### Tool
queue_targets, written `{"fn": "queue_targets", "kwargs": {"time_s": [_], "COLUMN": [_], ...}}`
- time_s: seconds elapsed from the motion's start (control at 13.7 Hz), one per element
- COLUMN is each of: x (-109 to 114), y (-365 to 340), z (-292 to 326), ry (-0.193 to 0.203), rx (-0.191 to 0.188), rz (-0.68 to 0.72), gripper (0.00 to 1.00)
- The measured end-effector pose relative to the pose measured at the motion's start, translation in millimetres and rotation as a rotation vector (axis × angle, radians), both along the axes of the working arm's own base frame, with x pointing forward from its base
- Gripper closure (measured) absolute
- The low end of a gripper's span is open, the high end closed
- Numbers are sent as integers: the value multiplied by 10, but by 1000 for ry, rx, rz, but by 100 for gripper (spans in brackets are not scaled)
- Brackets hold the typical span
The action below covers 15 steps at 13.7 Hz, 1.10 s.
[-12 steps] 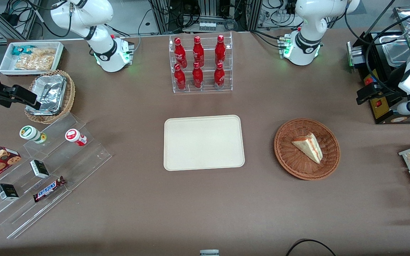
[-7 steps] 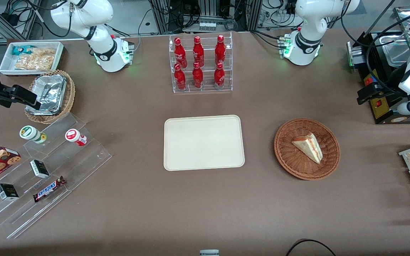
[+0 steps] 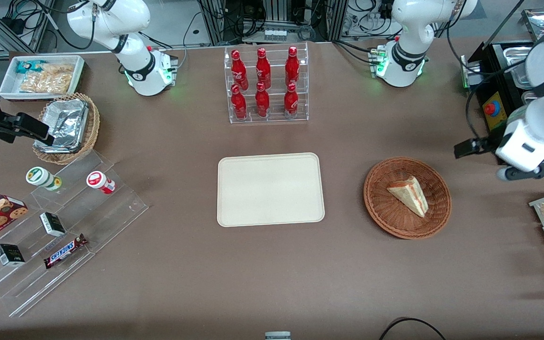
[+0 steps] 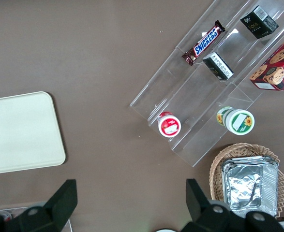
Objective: Place sandwich from basket to tray
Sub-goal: 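Move the left gripper down over the sandwich in the wicker basket, then close the left gripper on the wrapped sandwich's edge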
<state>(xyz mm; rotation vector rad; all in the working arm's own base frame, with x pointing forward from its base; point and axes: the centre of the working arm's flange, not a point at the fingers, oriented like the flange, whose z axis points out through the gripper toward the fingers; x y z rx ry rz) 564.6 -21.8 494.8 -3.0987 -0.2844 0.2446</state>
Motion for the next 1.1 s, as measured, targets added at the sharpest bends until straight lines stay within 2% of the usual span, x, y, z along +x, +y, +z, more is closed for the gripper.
{"fn": "queue_targets", "kwargs": {"time_s": [0.22,0.44,0.59,0.8,1.1], "x": [-41,-222,-341,-390,-328], "y": [-198,-458,-554,-551,-561], "z": [-616,-1201,-1414,-1539,-1902], "ry": [-66,-154,-152,-133,-148], "rx": [24,25,31,41,15], "rz": [208,460,554,591,602], "gripper": [0,0,0,0,0]}}
